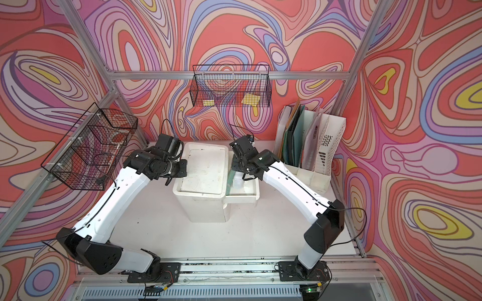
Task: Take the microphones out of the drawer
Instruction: Pick up the microphone from the drawer.
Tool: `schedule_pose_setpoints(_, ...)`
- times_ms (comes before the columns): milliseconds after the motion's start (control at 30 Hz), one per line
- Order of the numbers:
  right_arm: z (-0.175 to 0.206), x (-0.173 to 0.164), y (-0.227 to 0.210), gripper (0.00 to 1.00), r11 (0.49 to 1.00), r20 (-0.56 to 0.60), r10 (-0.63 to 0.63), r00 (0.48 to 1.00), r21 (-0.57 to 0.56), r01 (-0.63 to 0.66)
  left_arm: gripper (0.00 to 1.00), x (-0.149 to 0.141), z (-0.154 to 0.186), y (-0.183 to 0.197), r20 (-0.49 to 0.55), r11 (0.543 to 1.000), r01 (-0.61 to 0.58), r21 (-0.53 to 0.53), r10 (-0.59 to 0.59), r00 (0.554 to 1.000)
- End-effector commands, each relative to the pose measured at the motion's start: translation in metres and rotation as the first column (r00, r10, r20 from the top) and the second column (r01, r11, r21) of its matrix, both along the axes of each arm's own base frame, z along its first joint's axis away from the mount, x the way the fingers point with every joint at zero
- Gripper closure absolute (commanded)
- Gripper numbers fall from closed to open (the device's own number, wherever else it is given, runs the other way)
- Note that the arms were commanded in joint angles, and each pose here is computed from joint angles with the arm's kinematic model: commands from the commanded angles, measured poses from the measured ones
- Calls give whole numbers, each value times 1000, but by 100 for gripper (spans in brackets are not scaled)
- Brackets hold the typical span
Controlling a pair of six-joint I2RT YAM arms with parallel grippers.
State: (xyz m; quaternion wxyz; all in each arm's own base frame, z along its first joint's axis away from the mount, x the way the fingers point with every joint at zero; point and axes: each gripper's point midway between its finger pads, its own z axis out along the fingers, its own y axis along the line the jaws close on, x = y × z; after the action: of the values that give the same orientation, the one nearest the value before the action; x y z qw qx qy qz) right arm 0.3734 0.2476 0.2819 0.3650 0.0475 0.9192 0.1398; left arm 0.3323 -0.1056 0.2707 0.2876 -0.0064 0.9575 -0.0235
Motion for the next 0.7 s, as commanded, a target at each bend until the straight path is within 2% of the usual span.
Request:
schedule_pose_setpoints(0, 51, 7, -11, 98, 1000, 183, 6, 983, -11, -4, 100, -2, 1, -5, 7, 999, 49, -17, -48, 999)
schedule_pose_setpoints(167, 80, 5, -29, 98, 997, 295, 9, 955, -79, 15, 100, -2, -2, -9, 1, 995, 99, -8, -99, 995)
schedule_pose_setpoints(300, 89, 1, -45, 98, 987, 335, 10, 942, -152, 43, 100, -2, -4, -11, -5, 992, 125, -3, -125, 992)
schedule_pose_setpoints(467, 90, -5, -72, 98, 965, 352, -21, 936, -237, 111, 100, -1, -2, -13, -4, 990, 142, 2, -142, 990)
schedule_pose_setpoints(667, 73, -11, -109, 98, 958, 314, -60, 948, -248, 143, 100, 0, 1, -13, 7, 990, 138, 0, -138, 990)
